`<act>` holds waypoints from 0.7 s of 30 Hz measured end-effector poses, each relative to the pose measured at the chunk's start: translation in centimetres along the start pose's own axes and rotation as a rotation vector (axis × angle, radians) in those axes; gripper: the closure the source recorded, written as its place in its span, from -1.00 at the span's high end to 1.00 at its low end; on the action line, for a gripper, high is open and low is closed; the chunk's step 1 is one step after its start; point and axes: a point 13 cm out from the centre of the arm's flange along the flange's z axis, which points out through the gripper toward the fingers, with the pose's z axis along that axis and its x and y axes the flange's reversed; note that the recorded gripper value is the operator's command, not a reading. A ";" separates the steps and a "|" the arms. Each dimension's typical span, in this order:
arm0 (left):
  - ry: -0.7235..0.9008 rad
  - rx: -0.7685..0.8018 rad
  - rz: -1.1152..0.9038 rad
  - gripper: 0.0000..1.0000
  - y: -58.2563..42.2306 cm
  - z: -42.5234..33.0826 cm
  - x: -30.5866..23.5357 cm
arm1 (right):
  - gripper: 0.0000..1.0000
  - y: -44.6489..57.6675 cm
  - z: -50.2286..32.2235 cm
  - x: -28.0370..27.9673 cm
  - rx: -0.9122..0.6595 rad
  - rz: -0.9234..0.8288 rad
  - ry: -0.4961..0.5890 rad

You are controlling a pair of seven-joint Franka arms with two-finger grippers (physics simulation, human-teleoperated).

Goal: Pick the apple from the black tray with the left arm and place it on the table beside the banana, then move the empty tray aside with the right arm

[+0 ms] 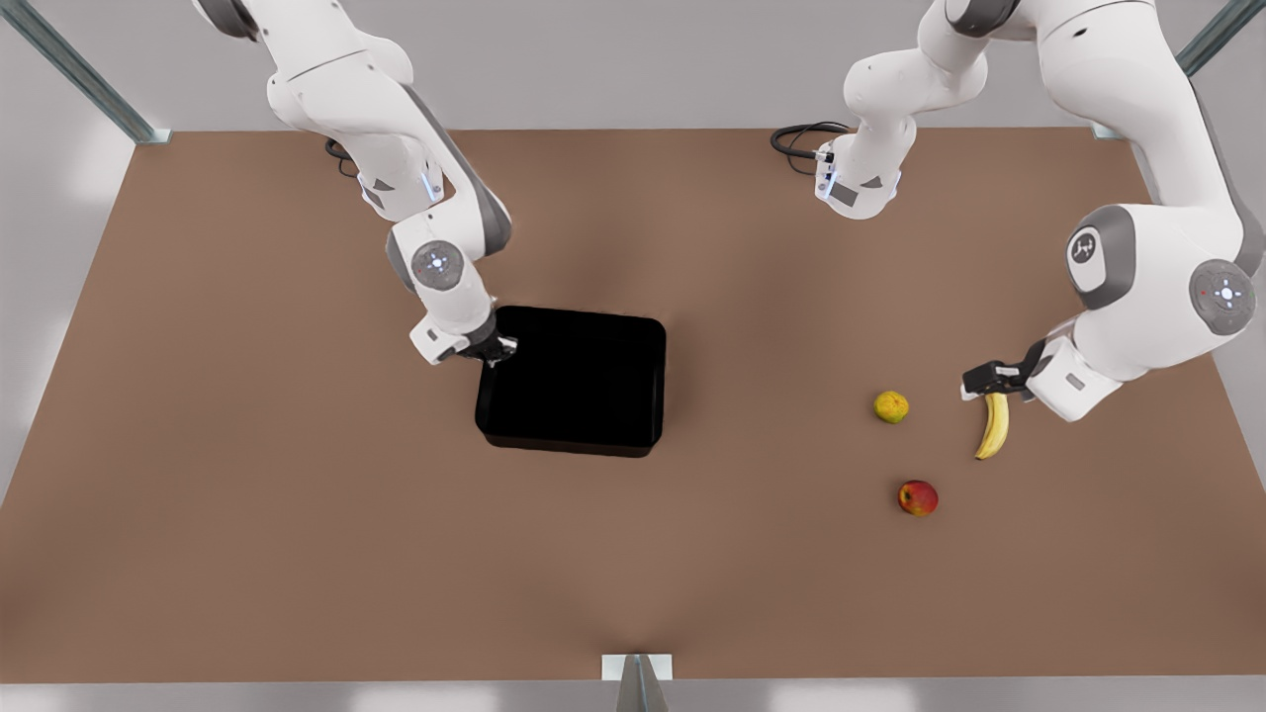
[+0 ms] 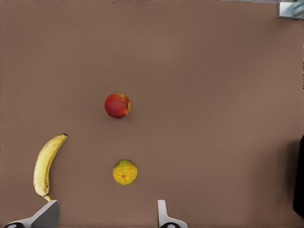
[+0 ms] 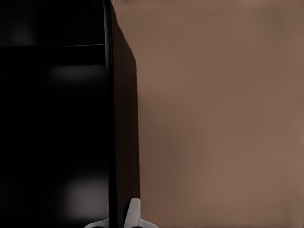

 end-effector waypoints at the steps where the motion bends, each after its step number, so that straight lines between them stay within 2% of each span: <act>1: -0.004 -0.001 0.001 1.00 0.0 -0.2 0.0 | -0.90 -1.0 -1.0 -1.2 0.002 0.017 0.004; 9: -0.039 -0.004 0.007 1.00 -0.4 -1.6 -0.2 | -0.94 -12.1 -3.5 -6.3 0.046 0.070 0.071; 21: -0.077 -0.010 0.036 1.00 -1.4 -2.8 -2.3 | -0.98 -34.5 -5.6 -11.9 0.072 0.067 0.073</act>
